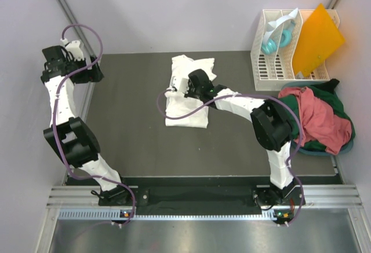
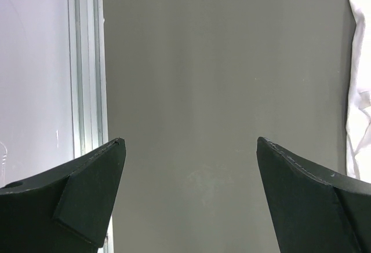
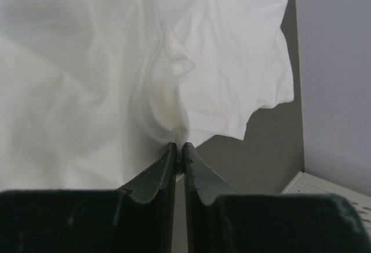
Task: Fold and stack the t-shirts
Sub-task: Fold the folded rectangular tshirt in 1/3 of the way
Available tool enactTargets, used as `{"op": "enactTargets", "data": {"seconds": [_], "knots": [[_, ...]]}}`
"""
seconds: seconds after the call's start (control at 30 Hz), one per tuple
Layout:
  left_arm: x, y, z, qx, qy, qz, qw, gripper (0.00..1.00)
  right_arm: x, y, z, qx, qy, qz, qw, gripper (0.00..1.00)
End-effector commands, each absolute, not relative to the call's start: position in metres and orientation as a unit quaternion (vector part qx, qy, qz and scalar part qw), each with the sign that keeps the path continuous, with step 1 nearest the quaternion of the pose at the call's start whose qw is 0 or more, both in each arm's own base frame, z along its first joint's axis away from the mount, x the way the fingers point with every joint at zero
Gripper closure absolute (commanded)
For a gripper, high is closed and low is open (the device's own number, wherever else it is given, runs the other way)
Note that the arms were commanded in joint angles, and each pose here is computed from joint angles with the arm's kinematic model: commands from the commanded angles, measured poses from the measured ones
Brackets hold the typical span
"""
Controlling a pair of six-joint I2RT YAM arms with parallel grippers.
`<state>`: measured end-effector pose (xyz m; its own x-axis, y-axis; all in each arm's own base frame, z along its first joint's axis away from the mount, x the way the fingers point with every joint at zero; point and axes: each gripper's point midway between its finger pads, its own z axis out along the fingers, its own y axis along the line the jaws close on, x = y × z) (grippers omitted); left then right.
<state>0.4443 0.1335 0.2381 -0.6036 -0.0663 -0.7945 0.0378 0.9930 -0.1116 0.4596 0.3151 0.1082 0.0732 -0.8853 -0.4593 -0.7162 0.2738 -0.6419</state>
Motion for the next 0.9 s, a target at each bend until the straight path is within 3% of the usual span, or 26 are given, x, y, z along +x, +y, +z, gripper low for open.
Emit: {"op": "enactTargets", "data": {"seconds": [0.0,0.23,0.27,0.3,0.37,0.43,0.5,0.87], "knots": [[0.453,0.131,0.26,0.006,0.878,-0.06,0.475,0.01,0.49,0.306,0.139,-0.561,0.663,-0.147,0.473,0.9],[0.451,0.128,0.257,0.005,0.88,-0.065,0.471,0.01,0.506,0.291,0.133,-0.539,0.67,-0.189,0.474,0.87],[0.451,0.128,0.255,0.004,0.881,-0.066,0.469,0.01,0.51,0.291,0.136,-0.532,0.669,-0.194,0.482,0.79],[0.452,0.127,0.255,0.005,0.881,-0.067,0.468,0.01,0.511,0.29,0.134,-0.529,0.67,-0.198,0.481,0.61],[0.452,0.127,0.256,0.006,0.88,-0.066,0.471,0.01,0.513,0.286,0.127,-0.53,0.673,-0.206,0.472,0.58],[0.452,0.125,0.257,0.008,0.879,-0.071,0.471,0.01,0.516,0.281,0.123,-0.525,0.677,-0.218,0.468,0.4],[0.451,0.118,0.255,0.018,0.881,-0.081,0.466,0.01,0.519,0.277,0.124,-0.512,0.681,-0.233,0.47,0.32],[0.444,0.052,0.225,0.146,0.888,-0.07,0.43,0.01,0.54,0.208,0.21,-0.356,0.684,-0.348,0.533,0.29]]}}
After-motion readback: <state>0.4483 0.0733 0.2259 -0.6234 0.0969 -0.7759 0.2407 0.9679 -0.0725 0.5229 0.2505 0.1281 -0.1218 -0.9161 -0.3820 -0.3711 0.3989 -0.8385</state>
